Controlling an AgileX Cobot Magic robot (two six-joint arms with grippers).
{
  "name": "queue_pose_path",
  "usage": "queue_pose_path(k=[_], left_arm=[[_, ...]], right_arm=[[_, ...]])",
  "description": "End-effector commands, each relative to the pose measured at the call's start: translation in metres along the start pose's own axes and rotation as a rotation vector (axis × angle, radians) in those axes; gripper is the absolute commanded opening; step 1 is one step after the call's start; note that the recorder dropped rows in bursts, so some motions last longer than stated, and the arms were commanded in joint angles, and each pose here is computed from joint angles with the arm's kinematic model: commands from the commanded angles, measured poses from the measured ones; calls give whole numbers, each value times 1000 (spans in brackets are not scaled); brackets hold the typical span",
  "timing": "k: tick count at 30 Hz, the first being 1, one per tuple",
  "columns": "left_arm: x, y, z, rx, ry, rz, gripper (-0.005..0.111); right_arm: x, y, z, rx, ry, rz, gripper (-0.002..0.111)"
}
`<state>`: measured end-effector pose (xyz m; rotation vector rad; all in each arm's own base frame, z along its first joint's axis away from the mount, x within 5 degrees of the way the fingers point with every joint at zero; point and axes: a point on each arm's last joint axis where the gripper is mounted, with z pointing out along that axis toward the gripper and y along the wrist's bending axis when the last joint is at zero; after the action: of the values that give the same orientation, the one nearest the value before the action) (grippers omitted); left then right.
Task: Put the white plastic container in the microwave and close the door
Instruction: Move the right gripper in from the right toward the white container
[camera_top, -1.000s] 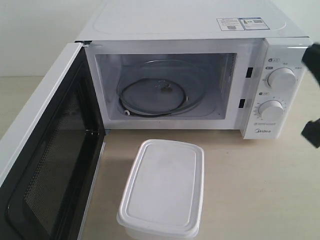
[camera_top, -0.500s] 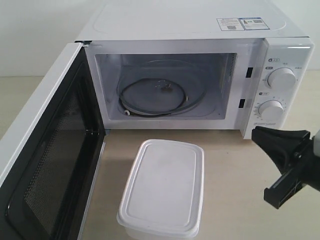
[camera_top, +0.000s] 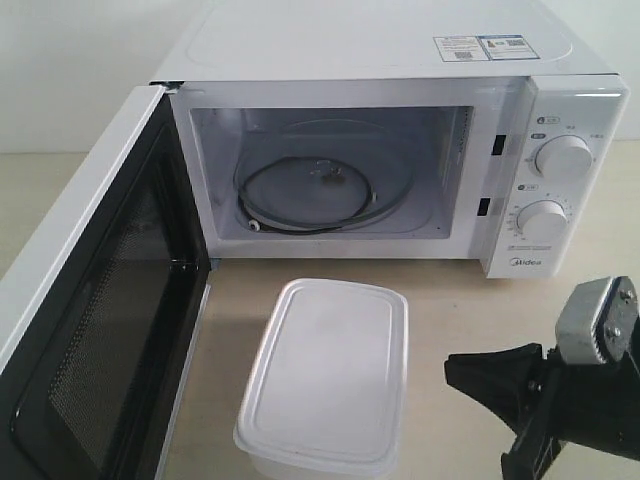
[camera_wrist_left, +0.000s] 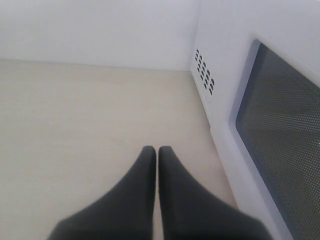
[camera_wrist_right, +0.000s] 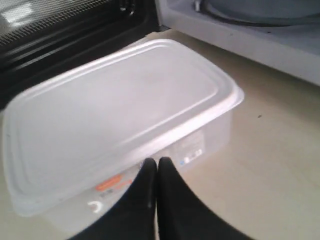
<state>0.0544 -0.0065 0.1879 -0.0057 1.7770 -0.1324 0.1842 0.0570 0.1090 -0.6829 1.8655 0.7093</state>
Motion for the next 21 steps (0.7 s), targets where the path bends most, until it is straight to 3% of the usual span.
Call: queue_pose_path(k=[1,10,14,21], left_arm=[[1,0,0,1,-1,-17,4],[1,0,0,1,-1,-17,4],[1,0,0,1,-1,-17,4],[1,0,0,1,-1,-17,4]], right_arm=[[-5,-1,5,-59,-12,325,0],[-8,-9,6,-5,-49,919,0],[-8,-9,6,-13,-42,1023,0],[-7,-7,6,-29,-28,1047,0]])
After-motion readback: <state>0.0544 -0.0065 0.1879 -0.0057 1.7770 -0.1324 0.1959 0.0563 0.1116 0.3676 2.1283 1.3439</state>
